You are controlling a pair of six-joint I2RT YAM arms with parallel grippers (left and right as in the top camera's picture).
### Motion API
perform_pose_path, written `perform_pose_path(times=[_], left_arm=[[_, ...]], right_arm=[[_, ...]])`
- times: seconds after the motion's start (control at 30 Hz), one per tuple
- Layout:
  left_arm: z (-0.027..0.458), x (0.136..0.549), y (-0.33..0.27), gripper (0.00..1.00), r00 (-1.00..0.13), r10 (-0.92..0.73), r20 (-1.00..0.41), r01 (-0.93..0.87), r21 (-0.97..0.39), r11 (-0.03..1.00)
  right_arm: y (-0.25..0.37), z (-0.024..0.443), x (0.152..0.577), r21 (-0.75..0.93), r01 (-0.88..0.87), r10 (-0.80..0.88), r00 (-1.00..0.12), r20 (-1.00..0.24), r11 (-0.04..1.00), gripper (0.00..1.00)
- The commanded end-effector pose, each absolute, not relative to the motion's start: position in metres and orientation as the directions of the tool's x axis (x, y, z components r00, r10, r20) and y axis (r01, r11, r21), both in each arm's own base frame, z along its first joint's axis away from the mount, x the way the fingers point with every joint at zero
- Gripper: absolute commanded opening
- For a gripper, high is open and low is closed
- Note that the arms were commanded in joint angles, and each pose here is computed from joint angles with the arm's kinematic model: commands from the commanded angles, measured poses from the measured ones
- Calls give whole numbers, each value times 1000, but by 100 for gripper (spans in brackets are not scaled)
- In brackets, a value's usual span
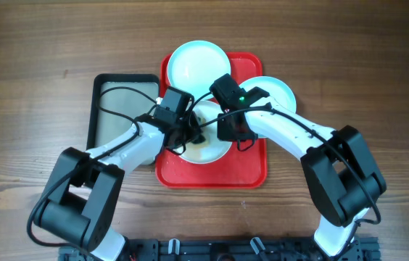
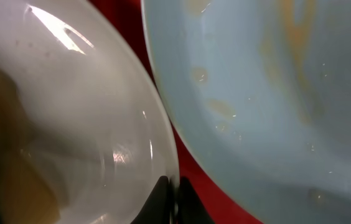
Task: Clean dirty plates on tray and stack at the side
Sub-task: 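Scrub the white plate with the sponge using the left gripper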
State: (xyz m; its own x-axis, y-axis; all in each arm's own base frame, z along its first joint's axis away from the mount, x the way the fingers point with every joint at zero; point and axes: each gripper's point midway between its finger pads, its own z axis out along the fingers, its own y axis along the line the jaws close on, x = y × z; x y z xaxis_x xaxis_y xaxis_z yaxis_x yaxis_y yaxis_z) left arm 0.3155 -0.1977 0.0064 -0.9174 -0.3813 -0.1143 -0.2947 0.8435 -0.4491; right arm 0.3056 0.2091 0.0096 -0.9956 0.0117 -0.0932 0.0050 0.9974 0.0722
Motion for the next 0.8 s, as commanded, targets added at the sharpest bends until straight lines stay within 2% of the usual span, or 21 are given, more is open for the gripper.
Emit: perform_pose_path(times=[0.0, 0.1, 0.2, 0.47, 0.77], left_arm=[[35, 299, -200, 4, -954, -278, -115, -195, -469, 862], [84, 306, -174, 4, -910, -316, -267, -180, -432, 884], [99, 305, -155, 4, -879, -338, -336, -202, -380, 903], [45, 309, -146, 4, -906, -322, -274, -254, -255, 933], [-15, 308, -152, 4, -939, -288, -189, -252, -194, 948]], right_arm=[[217, 6, 303, 92, -9, -2, -997, -76, 996, 4], [217, 6, 303, 92, -9, -2, -997, -76, 996, 4], [217, 6, 303, 93, -9, -2, -997, -78, 996, 4], [218, 6, 304, 94, -10, -2, -997, -80, 995, 4], [218, 7, 305, 96, -10, -2, -997, -82, 995, 4]])
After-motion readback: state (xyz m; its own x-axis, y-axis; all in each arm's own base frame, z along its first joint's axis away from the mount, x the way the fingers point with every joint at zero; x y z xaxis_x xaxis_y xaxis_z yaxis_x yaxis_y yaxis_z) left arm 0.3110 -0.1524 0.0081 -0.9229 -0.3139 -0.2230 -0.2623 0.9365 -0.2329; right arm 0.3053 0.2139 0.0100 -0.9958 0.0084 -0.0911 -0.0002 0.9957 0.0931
